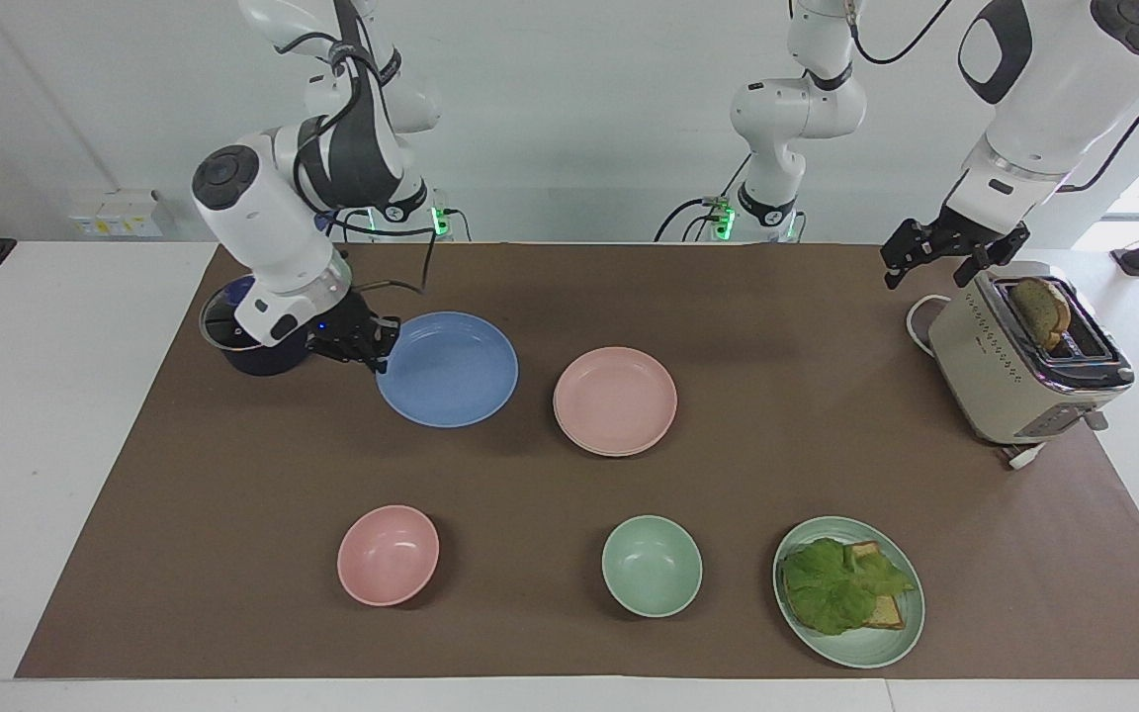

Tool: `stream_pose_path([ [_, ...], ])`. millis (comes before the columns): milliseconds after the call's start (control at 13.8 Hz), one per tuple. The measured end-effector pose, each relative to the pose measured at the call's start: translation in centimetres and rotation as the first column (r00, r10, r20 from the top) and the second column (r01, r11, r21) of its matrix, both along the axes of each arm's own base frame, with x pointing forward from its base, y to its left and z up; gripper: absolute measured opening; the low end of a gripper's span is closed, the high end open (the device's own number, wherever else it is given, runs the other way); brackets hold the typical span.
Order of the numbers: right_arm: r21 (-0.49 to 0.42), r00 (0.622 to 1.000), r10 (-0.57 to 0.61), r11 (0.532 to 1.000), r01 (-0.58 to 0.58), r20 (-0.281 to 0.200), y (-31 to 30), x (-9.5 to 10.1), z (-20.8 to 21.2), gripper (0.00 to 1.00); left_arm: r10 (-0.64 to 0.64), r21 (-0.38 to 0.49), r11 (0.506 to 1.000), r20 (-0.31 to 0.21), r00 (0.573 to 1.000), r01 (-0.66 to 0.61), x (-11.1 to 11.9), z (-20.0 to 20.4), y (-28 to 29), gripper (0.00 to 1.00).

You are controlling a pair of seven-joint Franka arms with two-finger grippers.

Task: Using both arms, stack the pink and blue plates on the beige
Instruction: 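Lift the blue plate with the right gripper toward the pink plate, then lower the blue plate onto the pink plate and open the right gripper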

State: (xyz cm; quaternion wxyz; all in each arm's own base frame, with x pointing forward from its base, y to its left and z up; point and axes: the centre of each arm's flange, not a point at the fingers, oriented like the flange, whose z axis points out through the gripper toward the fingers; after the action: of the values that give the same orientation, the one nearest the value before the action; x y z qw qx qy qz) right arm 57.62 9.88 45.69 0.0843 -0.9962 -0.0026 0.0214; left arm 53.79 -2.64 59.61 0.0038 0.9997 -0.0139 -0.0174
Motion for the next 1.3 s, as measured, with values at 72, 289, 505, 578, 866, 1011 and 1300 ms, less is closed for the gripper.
stream_pose_path([
  [72, -0.001, 1.000, -0.023, 1.000, 0.023, 0.001, 2.1, -0.3, 0.1, 0.05, 0.000, 0.000, 1.000, 0.000, 1.000, 0.000, 0.0, 0.0, 0.0, 1.00],
  [289, -0.002, 0.997, -0.077, 0.997, 0.077, 0.001, 6.6, -1.2, 0.4, 0.05, 0.000, 0.000, 1.000, 0.000, 1.000, 0.000, 0.0, 0.0, 0.0, 1.00],
  [505, 0.002, 0.992, -0.123, 0.992, 0.123, 0.005, 9.8, -2.0, 0.5, 0.05, 0.000, 0.000, 1.000, 0.000, 1.000, 0.000, 0.0, 0.0, 0.0, 1.00],
  [578, 0.003, 0.991, -0.136, 0.991, 0.136, 0.006, 11.2, -2.4, 0.6, 0.05, 0.000, 0.000, 1.000, 0.000, 1.000, 0.000, 0.0, 0.0, 0.0, 1.00],
  [866, 0.013, 0.988, -0.157, 0.988, 0.157, 0.009, 17.7, -4.4, -1.5, 0.05, 0.000, 0.000, 1.000, 0.000, 1.000, 0.000, 0.0, 0.0, 0.0, 1.00],
  [1011, 0.013, 0.988, -0.157, 0.988, 0.157, 0.004, 20.4, -5.3, -3.7, 0.05, 0.000, 0.000, 1.000, 0.000, 1.000, 0.000, 0.0, 0.0, 0.0, 1.00],
  [1300, -0.001, 0.991, -0.136, 0.991, 0.136, -0.014, 22.4, -6.1, -8.3, 0.05, 0.000, 0.000, 1.000, 0.000, 1.000, 0.000, 0.0, 0.0, 0.0, 1.00],
])
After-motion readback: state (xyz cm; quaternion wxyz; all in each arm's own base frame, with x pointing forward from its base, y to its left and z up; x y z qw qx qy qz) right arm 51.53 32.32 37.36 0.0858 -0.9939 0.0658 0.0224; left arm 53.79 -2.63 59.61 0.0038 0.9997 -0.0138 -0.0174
